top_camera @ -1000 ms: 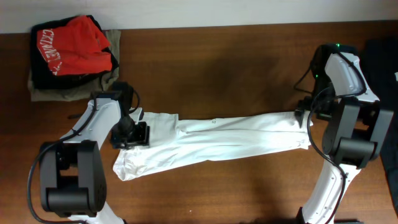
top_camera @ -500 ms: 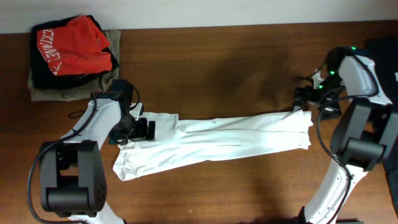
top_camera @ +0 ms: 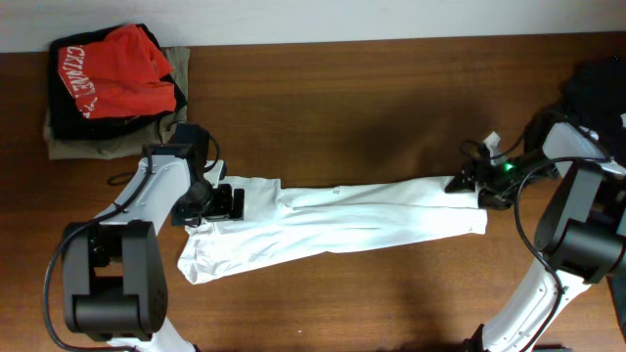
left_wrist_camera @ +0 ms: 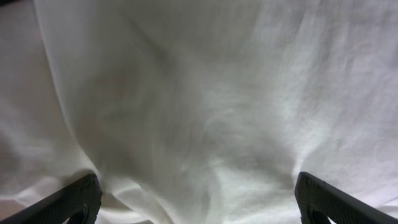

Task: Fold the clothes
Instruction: 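Fold the right end of the strip leftward toward the left gripper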

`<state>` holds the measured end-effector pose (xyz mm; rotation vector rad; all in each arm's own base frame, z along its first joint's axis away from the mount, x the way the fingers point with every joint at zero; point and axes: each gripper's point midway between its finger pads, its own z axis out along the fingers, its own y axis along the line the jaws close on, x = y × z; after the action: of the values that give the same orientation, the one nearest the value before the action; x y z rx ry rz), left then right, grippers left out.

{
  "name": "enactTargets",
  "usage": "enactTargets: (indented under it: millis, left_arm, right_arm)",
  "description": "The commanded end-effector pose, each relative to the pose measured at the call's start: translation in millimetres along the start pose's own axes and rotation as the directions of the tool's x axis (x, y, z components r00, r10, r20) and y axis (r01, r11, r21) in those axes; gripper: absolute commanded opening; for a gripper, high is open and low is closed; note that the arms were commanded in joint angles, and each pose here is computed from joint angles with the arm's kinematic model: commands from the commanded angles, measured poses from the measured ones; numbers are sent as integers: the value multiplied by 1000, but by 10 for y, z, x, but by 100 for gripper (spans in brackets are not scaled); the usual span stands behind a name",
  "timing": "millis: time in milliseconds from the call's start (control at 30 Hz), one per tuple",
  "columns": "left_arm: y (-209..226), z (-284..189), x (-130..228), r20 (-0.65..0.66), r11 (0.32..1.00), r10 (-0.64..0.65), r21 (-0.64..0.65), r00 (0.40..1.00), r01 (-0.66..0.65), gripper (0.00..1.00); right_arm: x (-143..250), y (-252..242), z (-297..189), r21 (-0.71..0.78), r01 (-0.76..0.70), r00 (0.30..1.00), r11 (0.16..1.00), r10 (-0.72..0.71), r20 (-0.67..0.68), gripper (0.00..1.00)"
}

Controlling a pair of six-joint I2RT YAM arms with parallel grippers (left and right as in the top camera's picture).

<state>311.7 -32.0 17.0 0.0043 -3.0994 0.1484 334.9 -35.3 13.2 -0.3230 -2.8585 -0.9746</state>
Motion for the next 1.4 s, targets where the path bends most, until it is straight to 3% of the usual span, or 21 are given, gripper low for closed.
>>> enactTargets:
  millis: [0, 33, 167, 233, 300, 433, 533, 767, 1000, 1133, 1333, 1367]
  left_arm:
    - [24, -73, -13, 26, 1000, -7, -6, 1000, 7, 99]
    - [24, -73, -13, 26, 1000, -7, -6, 1000, 7, 99]
    - [22, -74, -33, 34, 1000, -14, -4, 999, 14, 99]
    - [-23, -74, -30, 32, 1000, -14, 22, 999, 13, 99]
    - [-69, -77, -52, 40, 999, -13, 48, 999, 11, 99]
    - [-75, -84, -165, 86, 999, -8, 51, 996, 4, 99]
    - [-74, -84, -165, 86, 999, -8, 50, 996, 4, 99]
    - [-74, -84, -165, 86, 999, -8, 50, 996, 4, 99]
    - [-74, -84, -164, 86, 999, -8, 50, 996, 4, 99]
    - [-75, -84, -163, 85, 999, -8, 51, 996, 4, 99]
    - [-74, -83, -156, 82, 999, -9, 50, 997, 4, 99]
    - [-74, -83, -156, 82, 999, -9, 50, 997, 4, 99]
  right_arm:
    - [179, -96, 261, -24, -59, 995, 998, 56, -86, 22]
    - [179, -98, 261, -21, -87, 993, 996, 85, -87, 4]
    - [95, -138, 94, 22, -206, 976, 978, 207, -67, 4]
    - [46, -245, -182, 134, -260, 963, 956, 268, -43, 4]
    - [-3, -402, -607, 323, -373, 925, 870, 376, 55, 4]
    - [-64, -120, -1149, 408, -364, 931, 837, 311, 193, 4]
    - [-15, 188, -1228, 441, -310, 947, 842, 235, 218, 4]
    - [90, 1149, -549, 508, -54, 997, 860, 22, 69, 4]
    - [267, 1898, 88, 520, 145, 986, 842, -170, 0, 4]
    - [343, 2015, 450, 519, 211, 972, 829, -233, -22, 11]
    - [422, 1975, 759, 464, 169, 984, 870, -179, -22, 12]
    - [435, 1990, 786, 449, 168, 984, 878, -176, -26, 24]
